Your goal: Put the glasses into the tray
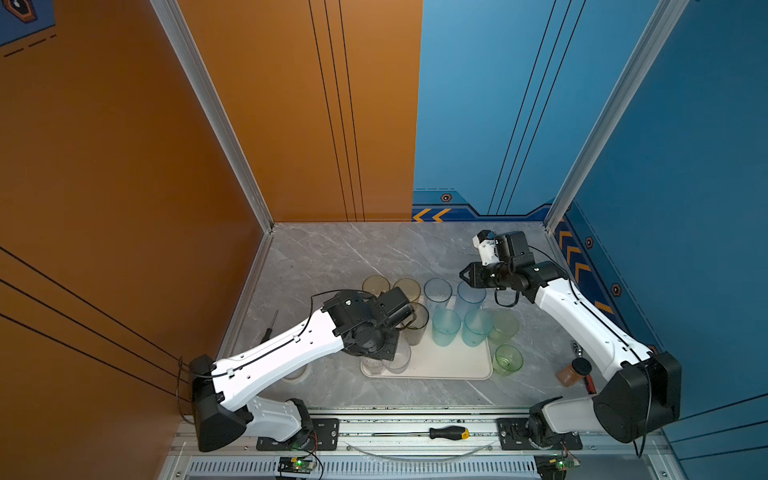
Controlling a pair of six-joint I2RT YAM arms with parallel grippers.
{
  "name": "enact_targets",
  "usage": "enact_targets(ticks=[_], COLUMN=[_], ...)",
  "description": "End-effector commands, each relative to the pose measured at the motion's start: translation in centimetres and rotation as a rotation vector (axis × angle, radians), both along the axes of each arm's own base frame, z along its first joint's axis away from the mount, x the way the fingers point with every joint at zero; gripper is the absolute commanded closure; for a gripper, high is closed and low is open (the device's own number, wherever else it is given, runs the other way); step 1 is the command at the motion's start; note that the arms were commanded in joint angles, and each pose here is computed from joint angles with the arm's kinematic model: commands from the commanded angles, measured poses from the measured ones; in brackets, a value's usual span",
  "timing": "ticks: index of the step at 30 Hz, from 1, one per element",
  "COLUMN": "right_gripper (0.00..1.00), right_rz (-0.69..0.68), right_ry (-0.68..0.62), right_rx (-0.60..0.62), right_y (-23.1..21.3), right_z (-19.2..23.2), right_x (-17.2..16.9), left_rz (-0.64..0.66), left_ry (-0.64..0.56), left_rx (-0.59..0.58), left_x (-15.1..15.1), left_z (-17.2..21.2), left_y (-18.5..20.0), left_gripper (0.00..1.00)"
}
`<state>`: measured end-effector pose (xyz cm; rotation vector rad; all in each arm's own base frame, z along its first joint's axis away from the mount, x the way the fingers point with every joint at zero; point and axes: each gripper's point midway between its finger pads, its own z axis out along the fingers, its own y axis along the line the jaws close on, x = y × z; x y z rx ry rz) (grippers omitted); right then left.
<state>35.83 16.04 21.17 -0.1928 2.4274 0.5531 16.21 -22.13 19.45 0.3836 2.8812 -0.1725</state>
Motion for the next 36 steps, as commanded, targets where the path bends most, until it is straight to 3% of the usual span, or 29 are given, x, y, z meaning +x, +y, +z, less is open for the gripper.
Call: enact_targets(ticks=[1, 13, 36], right_gripper=[0.69, 0.69, 0.69], right_rz=[-0.025, -0.050, -0.042], right_ry=[0.005, 0.006, 0.011], right_rx=[-0.020, -0.041, -0.091], right_y=[-0.6, -1.3, -0.7], right_z=[0.5, 1.2, 2.0], right_x=[-0.6, -1.4, -1.6], left_rz=[-0.097, -0.221, -0.250], left_ry=[-0.079, -0.064, 0.003], left_rx=[0.097, 0.156, 0.135], left_x=[2.0, 3.2, 2.5], left_z=[0.2, -2.3, -7.5], left_y=[-0.8, -3.5, -3.7], left_gripper=[0.97, 0.97, 0.97])
